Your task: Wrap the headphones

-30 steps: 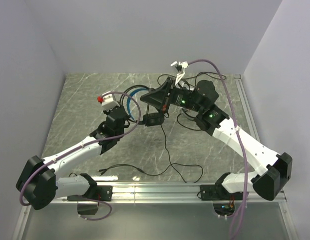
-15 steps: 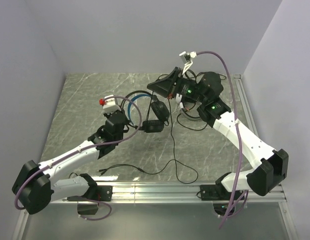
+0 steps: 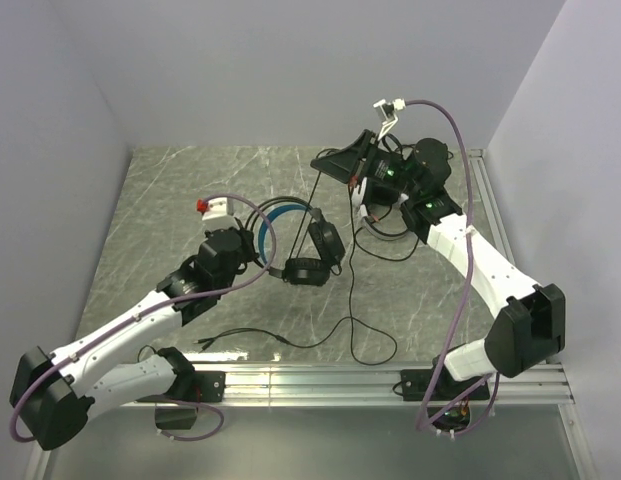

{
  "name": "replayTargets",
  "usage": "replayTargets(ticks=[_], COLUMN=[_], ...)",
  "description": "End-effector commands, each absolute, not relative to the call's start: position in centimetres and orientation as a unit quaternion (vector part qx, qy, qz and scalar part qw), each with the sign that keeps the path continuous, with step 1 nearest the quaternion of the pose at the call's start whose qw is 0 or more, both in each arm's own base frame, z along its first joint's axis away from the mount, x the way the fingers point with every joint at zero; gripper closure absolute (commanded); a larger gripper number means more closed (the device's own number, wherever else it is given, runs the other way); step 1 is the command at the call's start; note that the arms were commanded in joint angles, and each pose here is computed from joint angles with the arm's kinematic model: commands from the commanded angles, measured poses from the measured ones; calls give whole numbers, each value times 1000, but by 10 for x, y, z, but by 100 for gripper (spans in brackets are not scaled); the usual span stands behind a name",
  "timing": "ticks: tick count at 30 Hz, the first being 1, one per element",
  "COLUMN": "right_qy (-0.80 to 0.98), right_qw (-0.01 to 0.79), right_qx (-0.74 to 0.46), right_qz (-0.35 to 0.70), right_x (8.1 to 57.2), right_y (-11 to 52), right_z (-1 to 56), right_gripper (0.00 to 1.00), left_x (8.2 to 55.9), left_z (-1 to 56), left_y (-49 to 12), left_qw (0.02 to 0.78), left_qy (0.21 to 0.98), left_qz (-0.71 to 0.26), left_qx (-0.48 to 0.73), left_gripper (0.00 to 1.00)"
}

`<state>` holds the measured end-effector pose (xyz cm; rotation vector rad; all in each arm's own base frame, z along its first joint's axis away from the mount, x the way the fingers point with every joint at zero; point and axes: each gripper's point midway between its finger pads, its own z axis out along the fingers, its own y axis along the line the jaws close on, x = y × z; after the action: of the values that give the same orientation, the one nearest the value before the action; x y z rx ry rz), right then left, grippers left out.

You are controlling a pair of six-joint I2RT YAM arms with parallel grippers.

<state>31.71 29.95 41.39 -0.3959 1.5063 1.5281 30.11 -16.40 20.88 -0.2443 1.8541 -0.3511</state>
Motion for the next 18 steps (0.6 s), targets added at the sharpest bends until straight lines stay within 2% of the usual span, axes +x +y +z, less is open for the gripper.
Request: replayTargets(ticks=[1, 11, 18], right_qy=[582, 603, 579], right_qw=[485, 466, 424], right_qx=[-165, -97, -136], right_qz=[631, 640, 683], right_x=[323, 347, 333], right_y=[286, 266, 267], right_z=[426, 393, 373], right_gripper=[100, 100, 100], left_x=[285, 264, 254], left_z=[246, 274, 304], left_y=[-171, -178, -186], left_qw=[575, 551, 538], left_qy=[782, 788, 791], left_qz=[-213, -261, -284], left_qx=[-112, -93, -64], left_gripper=[100, 100, 100])
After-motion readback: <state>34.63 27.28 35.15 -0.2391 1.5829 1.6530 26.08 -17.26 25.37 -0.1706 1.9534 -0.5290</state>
